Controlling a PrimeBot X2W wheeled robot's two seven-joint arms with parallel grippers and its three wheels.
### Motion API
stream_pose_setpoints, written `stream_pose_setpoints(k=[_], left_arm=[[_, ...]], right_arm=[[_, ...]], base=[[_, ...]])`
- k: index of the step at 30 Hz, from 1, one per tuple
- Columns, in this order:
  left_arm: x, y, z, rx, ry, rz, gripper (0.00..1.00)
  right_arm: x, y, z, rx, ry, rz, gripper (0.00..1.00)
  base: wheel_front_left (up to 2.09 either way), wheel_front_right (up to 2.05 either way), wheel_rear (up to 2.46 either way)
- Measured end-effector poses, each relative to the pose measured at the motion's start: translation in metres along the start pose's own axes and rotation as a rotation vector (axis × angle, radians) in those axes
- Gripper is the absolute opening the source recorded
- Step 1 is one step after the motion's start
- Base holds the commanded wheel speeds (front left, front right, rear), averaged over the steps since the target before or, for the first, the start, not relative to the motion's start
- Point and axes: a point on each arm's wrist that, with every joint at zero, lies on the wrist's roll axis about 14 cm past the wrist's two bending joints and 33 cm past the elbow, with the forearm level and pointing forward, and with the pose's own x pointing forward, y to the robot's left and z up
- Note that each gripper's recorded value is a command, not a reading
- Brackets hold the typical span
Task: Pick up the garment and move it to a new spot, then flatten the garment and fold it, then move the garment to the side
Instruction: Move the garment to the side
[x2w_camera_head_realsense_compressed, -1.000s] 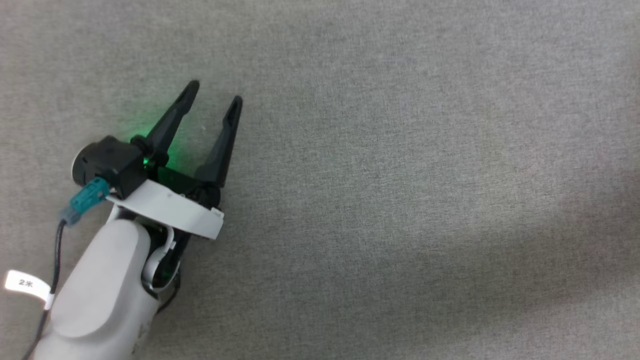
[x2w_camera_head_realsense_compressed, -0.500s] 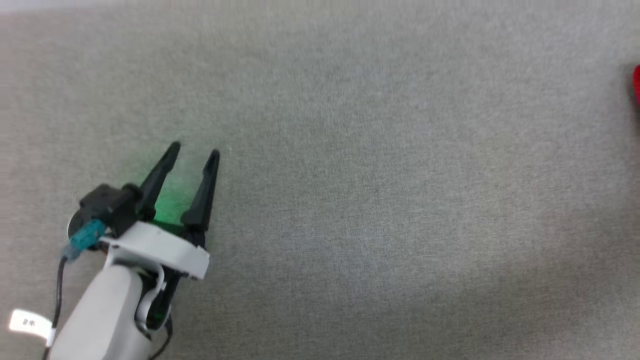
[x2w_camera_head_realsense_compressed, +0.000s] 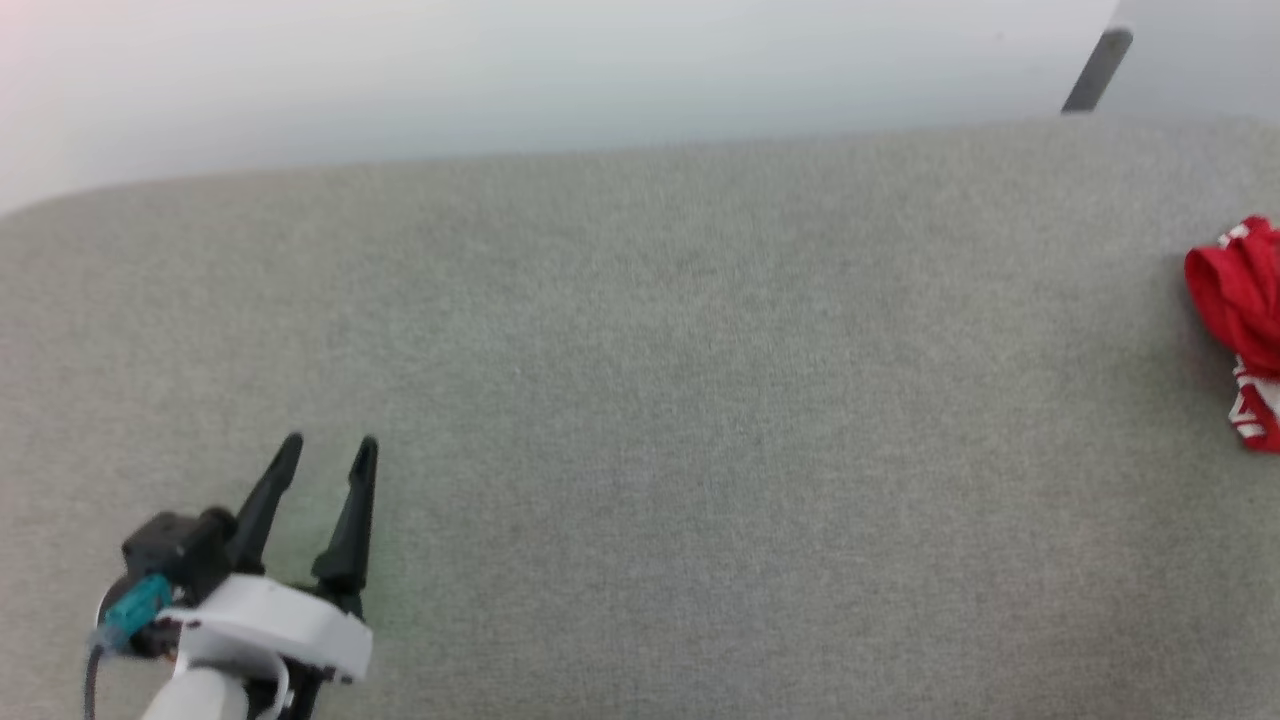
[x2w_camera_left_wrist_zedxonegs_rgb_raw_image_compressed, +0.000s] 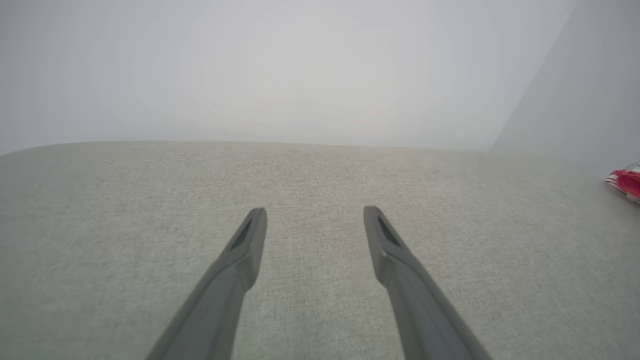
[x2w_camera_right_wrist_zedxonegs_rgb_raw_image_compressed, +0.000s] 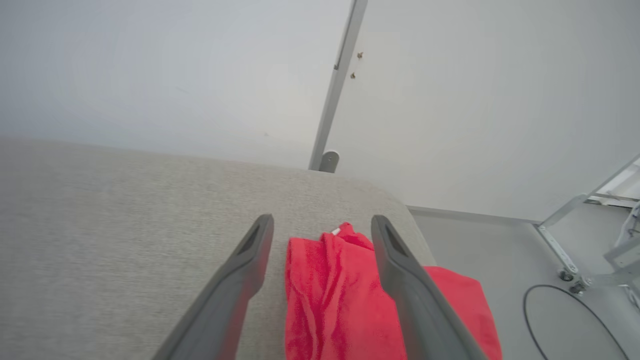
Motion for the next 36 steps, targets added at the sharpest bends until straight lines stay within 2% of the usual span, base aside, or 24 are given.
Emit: stream_pose_setpoints(k=[5, 13, 23, 36], left_arm=[[-0.026, 0.01, 0.012, 0.006, -0.031, 0.05, 1.0], [-0.062, 0.022, 0.022, 0.016, -0.062, 0.107, 1.0], [-0.094, 0.039, 0.031, 0.016, -0.101, 0.177, 1.0], [-0.114, 0.048, 0.033, 0.0, -0.127, 0.238, 1.0]], right_arm=[[-0.02, 0.031, 0.025, 0.063, -0.118, 0.086, 1.0], [-0.06, 0.067, 0.037, 0.143, -0.225, 0.176, 1.0], [-0.101, 0.11, 0.024, 0.169, -0.263, 0.26, 1.0], [-0.135, 0.124, 0.007, 0.197, -0.275, 0.265, 1.0]], base=[[0.0, 0.0, 0.0], [0.0, 0.0, 0.0], [0.0, 0.0, 0.0], [0.0, 0.0, 0.0]])
